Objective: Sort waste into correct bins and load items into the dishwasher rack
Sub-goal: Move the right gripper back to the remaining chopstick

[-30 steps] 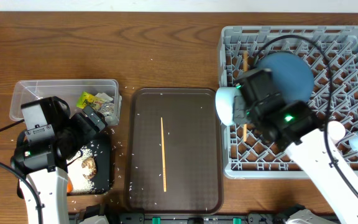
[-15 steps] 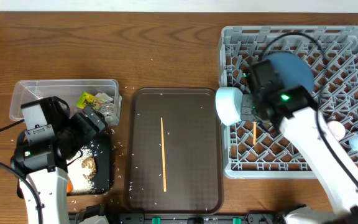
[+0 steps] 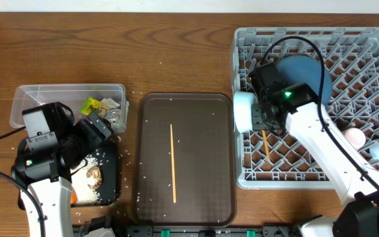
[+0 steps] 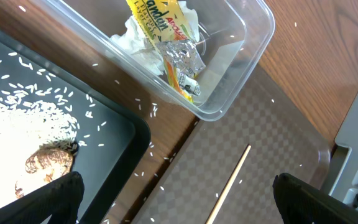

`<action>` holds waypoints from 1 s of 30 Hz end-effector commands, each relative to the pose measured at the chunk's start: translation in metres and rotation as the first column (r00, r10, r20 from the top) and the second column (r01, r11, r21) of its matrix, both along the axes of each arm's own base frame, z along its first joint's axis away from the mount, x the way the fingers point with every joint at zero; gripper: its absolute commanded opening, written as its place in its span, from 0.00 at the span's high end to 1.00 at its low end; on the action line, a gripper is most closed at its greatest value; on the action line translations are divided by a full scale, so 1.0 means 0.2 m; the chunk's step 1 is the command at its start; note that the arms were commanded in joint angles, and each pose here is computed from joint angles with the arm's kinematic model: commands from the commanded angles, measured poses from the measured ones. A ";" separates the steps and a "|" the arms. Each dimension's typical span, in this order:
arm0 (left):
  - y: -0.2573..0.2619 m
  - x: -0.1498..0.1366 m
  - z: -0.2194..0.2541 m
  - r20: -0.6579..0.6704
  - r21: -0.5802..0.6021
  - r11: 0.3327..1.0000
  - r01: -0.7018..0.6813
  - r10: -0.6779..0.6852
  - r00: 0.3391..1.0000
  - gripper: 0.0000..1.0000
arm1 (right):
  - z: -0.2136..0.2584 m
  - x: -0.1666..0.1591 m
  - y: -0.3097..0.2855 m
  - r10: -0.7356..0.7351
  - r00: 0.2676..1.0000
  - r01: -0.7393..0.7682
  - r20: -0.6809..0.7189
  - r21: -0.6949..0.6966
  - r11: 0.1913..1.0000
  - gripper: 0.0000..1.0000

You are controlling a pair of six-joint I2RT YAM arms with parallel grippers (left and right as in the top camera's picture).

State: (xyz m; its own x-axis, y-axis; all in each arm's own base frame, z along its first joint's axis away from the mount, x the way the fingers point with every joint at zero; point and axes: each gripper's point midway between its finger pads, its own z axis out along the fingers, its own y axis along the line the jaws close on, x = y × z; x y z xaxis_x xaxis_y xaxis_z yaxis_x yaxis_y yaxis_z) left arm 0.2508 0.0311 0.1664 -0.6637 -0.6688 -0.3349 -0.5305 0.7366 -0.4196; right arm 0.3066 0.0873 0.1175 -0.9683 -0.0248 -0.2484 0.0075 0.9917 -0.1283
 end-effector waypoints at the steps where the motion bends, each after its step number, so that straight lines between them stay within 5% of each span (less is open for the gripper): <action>1: 0.02 0.01 0.05 0.027 0.029 1.000 0.002 -0.003 1.000 0.02 | 0.16 0.01 0.07 0.043 0.996 -0.049 0.080 0.076 0.996 0.50; 9: 0.02 0.01 0.05 0.027 0.029 1.000 0.002 -0.003 1.000 0.02 | 0.49 -0.12 0.32 0.176 0.939 -0.240 0.294 0.196 0.951 0.52; 16: 0.02 0.01 0.05 0.027 0.029 1.000 0.003 -0.003 1.000 0.02 | 0.54 -0.24 0.63 0.304 0.886 -0.407 0.350 0.274 0.871 0.53; 22: 0.02 0.01 0.05 0.027 0.029 1.000 0.002 -0.003 1.000 0.02 | 0.28 -0.29 0.87 0.405 0.883 -0.458 0.237 0.251 0.853 0.53; 30: 0.02 0.01 0.05 0.027 0.029 1.000 0.003 -0.003 1.000 0.02 | -0.22 -0.36 1.11 0.292 0.956 -0.285 0.015 0.268 0.920 0.60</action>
